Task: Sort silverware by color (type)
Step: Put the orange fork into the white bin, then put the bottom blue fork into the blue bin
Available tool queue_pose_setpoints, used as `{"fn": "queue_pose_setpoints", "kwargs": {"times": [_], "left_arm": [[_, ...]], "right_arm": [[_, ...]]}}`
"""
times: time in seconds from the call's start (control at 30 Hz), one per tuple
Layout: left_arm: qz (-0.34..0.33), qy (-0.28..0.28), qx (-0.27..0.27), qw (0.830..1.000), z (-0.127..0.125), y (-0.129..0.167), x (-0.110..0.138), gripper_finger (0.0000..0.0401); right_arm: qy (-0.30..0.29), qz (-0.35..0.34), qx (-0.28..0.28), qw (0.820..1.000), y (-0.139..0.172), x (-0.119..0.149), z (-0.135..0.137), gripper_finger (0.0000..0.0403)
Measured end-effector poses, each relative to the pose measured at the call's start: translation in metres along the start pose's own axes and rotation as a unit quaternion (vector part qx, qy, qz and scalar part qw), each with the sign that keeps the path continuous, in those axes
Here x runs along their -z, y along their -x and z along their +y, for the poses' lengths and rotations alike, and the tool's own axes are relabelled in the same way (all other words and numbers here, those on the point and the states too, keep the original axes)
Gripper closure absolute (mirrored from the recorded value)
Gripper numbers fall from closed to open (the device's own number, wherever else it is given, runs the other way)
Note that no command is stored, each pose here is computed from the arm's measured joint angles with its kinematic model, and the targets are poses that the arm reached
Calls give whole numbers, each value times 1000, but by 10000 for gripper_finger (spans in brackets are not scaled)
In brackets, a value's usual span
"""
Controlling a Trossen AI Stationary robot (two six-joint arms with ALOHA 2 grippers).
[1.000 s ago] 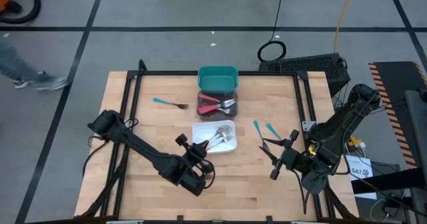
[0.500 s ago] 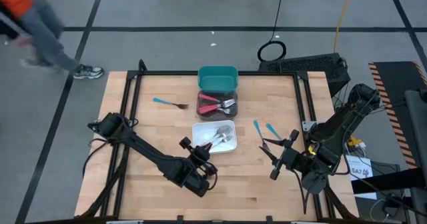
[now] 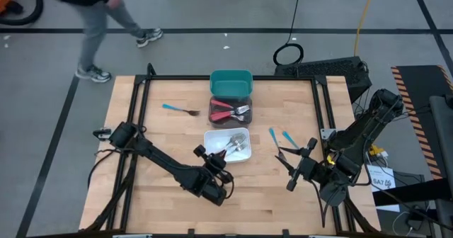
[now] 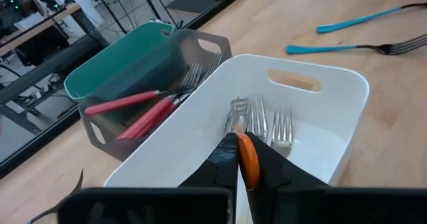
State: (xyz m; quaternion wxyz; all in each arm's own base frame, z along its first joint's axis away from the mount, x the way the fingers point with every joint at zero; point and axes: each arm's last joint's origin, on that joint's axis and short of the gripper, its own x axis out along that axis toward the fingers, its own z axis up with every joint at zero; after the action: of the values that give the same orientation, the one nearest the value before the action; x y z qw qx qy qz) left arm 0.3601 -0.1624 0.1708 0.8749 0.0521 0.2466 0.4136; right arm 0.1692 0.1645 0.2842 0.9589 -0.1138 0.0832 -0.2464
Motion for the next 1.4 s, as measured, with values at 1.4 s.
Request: {"fn": "queue_pose_setpoints", "kwargs": {"times": [1.4], "left_arm": [[87, -150, 138, 975, -5, 118, 22, 283]], "right_arm": [[-40, 58, -159, 985, 2, 3, 9, 264]]}}
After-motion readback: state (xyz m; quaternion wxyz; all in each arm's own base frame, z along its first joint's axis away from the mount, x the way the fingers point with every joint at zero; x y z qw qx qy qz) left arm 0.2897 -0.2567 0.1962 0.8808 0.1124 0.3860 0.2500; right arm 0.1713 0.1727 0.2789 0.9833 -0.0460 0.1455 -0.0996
